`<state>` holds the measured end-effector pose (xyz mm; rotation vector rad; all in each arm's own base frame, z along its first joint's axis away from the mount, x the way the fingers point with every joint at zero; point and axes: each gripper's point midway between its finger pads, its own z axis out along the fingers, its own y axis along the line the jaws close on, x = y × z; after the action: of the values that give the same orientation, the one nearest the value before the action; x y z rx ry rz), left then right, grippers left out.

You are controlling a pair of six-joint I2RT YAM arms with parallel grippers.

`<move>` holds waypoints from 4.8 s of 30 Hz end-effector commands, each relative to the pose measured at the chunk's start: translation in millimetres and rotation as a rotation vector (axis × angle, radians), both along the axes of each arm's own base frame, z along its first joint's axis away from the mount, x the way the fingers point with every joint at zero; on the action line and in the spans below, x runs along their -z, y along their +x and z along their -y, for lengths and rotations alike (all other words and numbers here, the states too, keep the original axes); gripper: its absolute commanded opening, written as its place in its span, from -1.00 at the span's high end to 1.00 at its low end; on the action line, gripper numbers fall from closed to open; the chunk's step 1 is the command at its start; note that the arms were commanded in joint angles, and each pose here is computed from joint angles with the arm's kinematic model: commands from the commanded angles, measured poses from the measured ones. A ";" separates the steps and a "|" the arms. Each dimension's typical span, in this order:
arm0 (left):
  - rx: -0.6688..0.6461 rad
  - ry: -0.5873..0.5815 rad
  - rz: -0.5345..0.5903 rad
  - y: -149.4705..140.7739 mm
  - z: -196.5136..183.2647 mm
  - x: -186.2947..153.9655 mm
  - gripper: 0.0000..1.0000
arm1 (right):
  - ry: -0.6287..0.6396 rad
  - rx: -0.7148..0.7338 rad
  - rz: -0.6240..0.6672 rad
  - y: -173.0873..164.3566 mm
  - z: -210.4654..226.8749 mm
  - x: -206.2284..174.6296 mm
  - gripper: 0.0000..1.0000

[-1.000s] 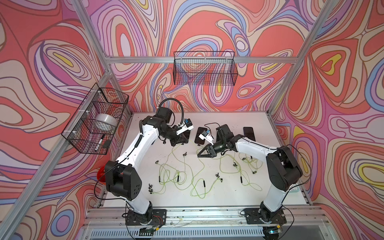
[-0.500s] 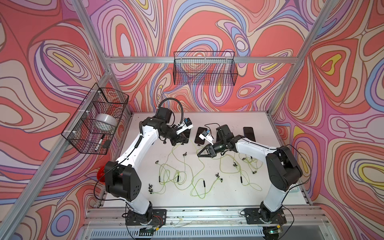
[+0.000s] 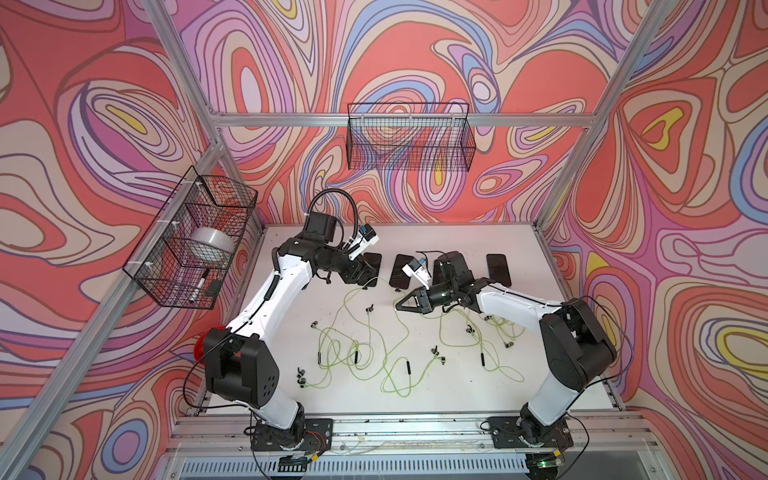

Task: Plug wired earphones into phones
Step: Pick up the wired earphone from the center of the board, then pick up the phone at the center of the board, then insert the wired earphone into the phone.

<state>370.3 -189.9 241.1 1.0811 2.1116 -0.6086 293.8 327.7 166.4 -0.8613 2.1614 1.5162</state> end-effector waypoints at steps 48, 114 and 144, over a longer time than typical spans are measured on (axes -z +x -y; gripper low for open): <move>-0.816 0.460 -0.578 143.3 -253.2 206.5 -0.99 | -0.072 0.272 -0.035 -16.5 38.4 15.2 1.00; -1.073 0.222 -0.780 84.1 -183.8 175.7 0.23 | 0.002 0.258 -0.011 -3.1 -1.1 0.7 1.00; -1.157 -0.799 -1.051 5.0 -60.8 17.4 1.00 | 0.180 0.395 0.189 31.5 -22.3 -59.6 1.00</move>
<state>360.9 -124.1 194.9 -0.9942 2.5334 -1.1587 321.6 348.3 217.5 -0.4816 1.9616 1.3943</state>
